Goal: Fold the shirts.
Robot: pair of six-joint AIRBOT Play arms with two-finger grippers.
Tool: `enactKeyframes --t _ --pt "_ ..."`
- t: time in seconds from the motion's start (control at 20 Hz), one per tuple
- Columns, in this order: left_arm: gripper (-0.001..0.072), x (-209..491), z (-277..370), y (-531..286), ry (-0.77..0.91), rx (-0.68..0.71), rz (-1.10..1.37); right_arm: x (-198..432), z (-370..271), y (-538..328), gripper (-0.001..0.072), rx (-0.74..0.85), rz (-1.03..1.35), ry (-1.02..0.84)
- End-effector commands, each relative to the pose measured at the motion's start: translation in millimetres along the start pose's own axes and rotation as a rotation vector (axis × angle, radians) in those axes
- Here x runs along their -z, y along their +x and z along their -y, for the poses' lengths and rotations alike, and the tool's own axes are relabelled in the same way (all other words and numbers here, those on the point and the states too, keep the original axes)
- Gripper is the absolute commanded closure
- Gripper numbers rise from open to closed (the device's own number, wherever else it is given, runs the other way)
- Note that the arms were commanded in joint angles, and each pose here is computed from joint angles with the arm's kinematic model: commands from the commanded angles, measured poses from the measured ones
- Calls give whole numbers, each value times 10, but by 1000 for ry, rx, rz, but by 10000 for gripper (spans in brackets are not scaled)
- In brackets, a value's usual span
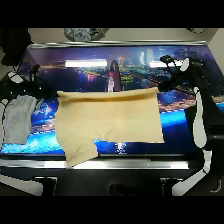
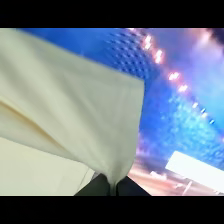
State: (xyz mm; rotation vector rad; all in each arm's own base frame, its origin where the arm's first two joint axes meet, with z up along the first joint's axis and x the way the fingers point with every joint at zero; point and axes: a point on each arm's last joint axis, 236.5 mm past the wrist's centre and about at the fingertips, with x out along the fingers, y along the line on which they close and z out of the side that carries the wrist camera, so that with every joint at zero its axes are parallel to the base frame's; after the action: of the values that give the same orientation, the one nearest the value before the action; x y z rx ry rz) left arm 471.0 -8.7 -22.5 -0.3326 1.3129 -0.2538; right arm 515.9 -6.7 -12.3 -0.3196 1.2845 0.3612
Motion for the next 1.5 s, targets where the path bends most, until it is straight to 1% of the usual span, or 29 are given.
enactKeyframes --t 0.0,0.4,0.45,0.5,0.55,0.6,0.65,0.7,0.8,0.9,0.95,1.1,1.2,1.3,1.45 --pt "678 722 -118 102 -29 -17 -261 551 -341 128 676 -149 -213 -17" --pt "676 809 -122 155 -75 -12 -291 751 -561 324 675 -245 -281 0" --pt "629 788 -81 145 -80 7 -283 725 -586 317 646 -256 -270 3" --pt "421 762 -50 105 -89 27 -276 698 -591 294 494 -257 -259 4" --pt "279 750 -50 30 -113 33 -282 709 -595 208 333 -260 -264 -9" --pt "257 757 -67 -94 -122 39 -299 760 -557 81 265 -245 -284 -50" --pt "258 770 -92 -239 -127 45 -315 823 -442 -74 265 -202 -303 -59" --pt "258 807 -125 -407 -138 51 -327 849 -380 -230 265 -191 -288 -26" --pt "262 905 -198 -681 -171 51 -312 1008 -293 -537 263 -231 -274 86" --pt "263 1124 -224 -763 -200 46 -279 1254 -291 -671 263 -280 -298 141" --pt "264 1320 -218 -699 -208 47 -276 1388 -327 -654 263 -290 -309 149" --pt "264 2286 -150 -232 -266 59 -338 1708 -566 -450 264 -303 -313 175" --pt "264 2785 -112 -5 -273 67 -368 1820 -776 -355 264 -349 -295 174" --pt "265 2938 -37 129 -283 99 -348 1891 -861 -337 264 -371 -298 156" --pt "265 2726 50 230 -324 148 -244 1877 -851 -352 264 -363 -289 152"
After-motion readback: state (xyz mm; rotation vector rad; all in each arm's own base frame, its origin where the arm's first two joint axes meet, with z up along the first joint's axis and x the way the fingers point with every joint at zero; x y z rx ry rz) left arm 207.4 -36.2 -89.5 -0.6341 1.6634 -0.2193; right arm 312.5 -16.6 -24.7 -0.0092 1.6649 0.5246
